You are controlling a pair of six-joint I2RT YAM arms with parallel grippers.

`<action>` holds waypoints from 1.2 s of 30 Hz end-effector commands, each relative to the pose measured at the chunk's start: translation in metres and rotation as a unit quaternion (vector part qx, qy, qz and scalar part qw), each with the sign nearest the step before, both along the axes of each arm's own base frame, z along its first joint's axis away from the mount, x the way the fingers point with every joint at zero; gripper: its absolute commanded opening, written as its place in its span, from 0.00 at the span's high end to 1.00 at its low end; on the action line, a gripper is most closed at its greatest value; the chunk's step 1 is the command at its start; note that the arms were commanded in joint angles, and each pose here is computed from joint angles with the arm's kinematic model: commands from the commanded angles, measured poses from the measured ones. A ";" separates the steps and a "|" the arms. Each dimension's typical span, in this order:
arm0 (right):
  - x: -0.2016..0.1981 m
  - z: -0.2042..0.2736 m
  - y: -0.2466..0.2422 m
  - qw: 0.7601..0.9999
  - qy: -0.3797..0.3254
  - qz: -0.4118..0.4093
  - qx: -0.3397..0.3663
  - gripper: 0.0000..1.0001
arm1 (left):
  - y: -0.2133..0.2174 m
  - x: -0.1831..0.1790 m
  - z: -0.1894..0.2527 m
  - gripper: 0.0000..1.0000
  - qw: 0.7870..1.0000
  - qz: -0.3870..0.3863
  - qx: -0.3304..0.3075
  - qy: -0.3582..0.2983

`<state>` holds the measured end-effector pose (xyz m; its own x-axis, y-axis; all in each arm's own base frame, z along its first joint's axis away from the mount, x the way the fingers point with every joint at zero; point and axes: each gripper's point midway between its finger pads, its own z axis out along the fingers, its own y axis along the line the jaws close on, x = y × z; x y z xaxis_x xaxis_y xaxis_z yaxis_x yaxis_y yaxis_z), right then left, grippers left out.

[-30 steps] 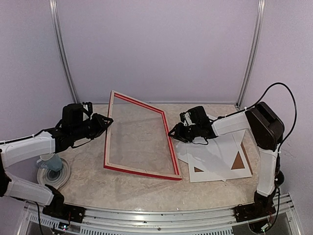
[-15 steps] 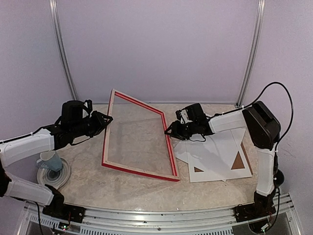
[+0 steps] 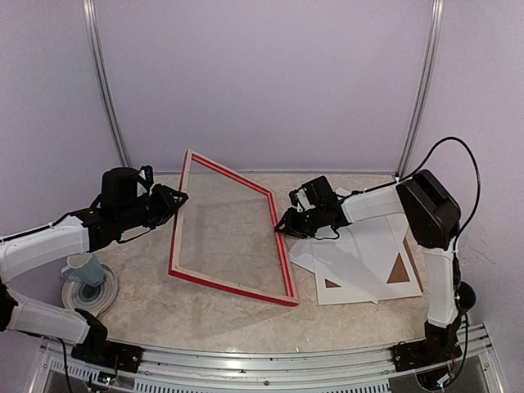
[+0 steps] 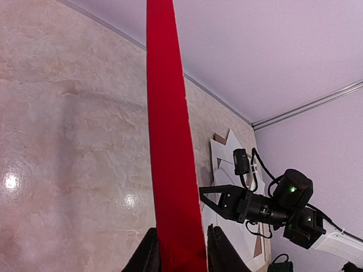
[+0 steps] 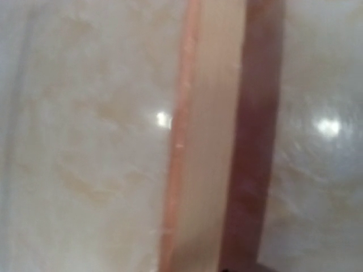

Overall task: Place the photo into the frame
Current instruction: Adjust the frame body at the center of the board.

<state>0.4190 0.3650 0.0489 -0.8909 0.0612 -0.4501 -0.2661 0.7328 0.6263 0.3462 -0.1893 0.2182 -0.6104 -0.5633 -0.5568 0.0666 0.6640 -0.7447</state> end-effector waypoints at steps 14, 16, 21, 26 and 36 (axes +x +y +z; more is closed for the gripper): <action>-0.017 -0.023 0.007 0.999 0.015 0.017 -0.029 0.72 | -0.012 -0.001 0.057 0.62 0.994 -0.023 -0.033 -0.102; -0.014 -0.021 0.005 0.999 0.013 0.013 -0.038 0.72 | -0.010 -0.001 0.058 0.64 0.994 -0.017 -0.033 -0.104; -0.010 -0.016 -0.002 0.998 0.001 0.011 -0.058 0.73 | -0.004 -0.002 0.060 0.66 0.994 -0.007 -0.029 -0.108; -0.013 -0.002 0.000 0.999 0.002 0.022 -0.025 0.67 | -0.003 -0.002 0.054 0.67 0.995 -0.006 -0.023 -0.101; -0.021 0.008 0.006 0.998 0.023 0.044 0.041 0.62 | 0.004 -0.004 0.007 0.63 0.998 0.001 -0.011 -0.065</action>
